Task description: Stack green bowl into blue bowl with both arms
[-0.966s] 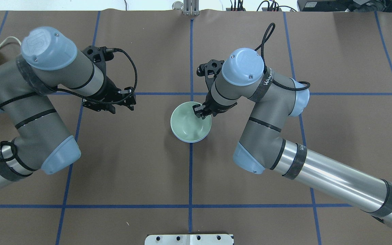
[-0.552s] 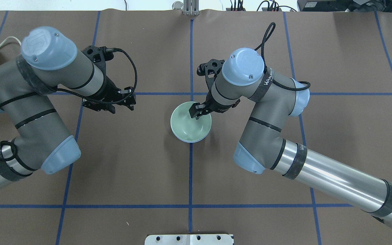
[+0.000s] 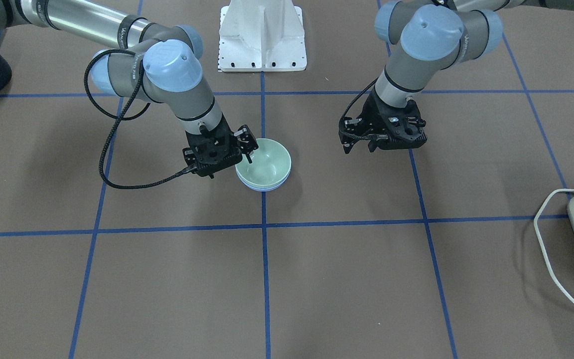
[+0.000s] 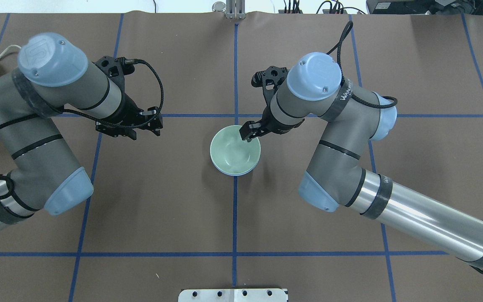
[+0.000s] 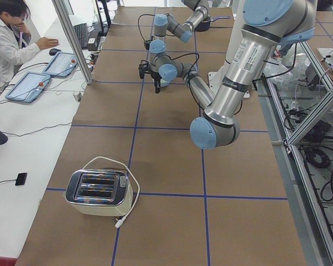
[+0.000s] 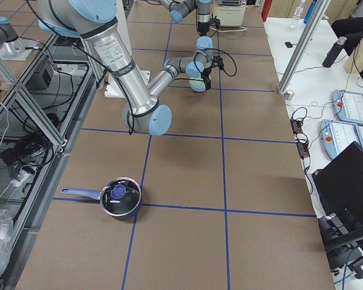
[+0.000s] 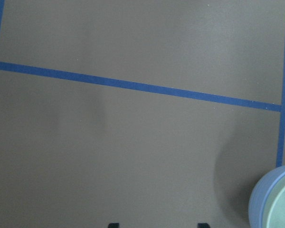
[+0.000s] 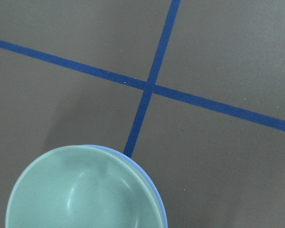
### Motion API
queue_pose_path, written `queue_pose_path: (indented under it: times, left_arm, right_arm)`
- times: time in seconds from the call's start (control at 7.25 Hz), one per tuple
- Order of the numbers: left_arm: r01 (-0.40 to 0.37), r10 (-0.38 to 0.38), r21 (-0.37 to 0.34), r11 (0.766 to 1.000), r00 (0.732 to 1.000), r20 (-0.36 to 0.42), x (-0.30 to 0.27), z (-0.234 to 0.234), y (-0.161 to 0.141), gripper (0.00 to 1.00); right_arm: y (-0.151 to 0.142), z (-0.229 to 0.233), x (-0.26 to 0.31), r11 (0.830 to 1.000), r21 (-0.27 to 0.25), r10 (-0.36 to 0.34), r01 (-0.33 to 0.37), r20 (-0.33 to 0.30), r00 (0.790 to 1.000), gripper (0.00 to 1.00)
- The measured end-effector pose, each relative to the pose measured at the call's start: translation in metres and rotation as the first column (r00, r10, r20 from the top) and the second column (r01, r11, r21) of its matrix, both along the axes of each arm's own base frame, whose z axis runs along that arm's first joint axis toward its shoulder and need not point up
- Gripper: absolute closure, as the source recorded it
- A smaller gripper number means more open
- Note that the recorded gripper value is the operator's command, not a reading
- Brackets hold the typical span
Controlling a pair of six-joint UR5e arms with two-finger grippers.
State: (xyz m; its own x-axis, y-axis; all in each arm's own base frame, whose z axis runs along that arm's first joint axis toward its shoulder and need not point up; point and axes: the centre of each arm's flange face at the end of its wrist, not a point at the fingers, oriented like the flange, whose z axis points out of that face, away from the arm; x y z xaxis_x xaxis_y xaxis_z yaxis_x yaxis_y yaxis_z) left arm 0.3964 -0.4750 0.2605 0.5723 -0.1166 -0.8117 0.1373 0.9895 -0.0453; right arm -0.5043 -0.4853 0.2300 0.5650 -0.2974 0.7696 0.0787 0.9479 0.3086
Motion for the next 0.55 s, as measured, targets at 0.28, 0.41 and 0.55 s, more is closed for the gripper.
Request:
queue_pose_path:
  times: [0.28,0.41,0.55]
  left_arm:
    - [-0.016,0.016,0.030,0.999,1.000,0.009,-0.014,0.009,-0.003,0.13]
    - [-0.037,0.035,0.068,0.997,0.999,0.023,-0.027,0.019,-0.003,0.05]
    - [-0.061,0.056,0.114,0.992,0.997,0.044,-0.047,0.034,-0.003,0.03]
  right_arm:
    - [-0.007,0.017,0.042,0.999,0.003,0.039,-0.039,0.001,0.999,0.00]
    - [-0.007,0.022,0.057,0.998,0.004,0.055,-0.055,0.004,0.998,0.00]
    - [-0.010,0.023,0.072,0.997,0.005,0.074,-0.074,0.010,0.997,0.00]
